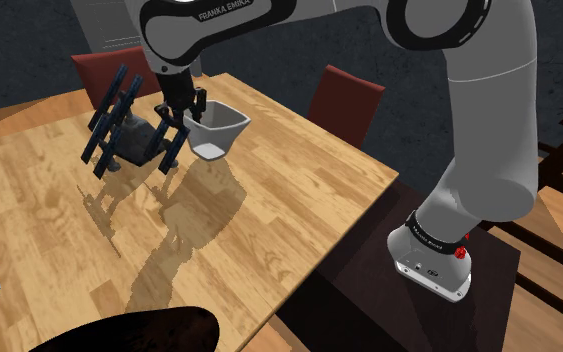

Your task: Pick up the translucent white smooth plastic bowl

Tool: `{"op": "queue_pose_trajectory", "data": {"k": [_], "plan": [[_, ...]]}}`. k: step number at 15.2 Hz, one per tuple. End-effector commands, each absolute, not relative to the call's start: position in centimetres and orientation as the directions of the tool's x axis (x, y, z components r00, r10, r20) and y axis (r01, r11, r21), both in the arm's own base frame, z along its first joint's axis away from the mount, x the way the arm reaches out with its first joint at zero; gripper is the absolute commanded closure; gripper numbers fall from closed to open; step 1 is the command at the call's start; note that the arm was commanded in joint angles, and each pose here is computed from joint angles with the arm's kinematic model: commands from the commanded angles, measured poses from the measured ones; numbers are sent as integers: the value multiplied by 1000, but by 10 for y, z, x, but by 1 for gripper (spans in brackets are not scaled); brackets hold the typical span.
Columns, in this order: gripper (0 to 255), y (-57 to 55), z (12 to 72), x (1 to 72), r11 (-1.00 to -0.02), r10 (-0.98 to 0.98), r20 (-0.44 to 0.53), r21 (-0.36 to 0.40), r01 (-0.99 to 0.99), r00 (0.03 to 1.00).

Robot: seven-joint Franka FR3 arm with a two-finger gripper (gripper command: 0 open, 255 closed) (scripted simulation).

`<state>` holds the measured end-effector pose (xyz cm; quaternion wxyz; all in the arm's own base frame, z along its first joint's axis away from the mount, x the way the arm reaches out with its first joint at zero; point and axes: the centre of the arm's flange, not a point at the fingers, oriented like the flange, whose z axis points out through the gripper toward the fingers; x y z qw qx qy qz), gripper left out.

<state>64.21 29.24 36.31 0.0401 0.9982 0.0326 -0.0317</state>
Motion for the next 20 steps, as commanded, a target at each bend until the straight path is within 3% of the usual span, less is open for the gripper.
{"op": "queue_pose_trajectory", "data": {"k": [1, 20], "plan": [[255, 291, 360, 642, -994, 61, -73, 82, 67, 995], [255, 291, 437, 641, -994, 61, -73, 82, 67, 995]]}}
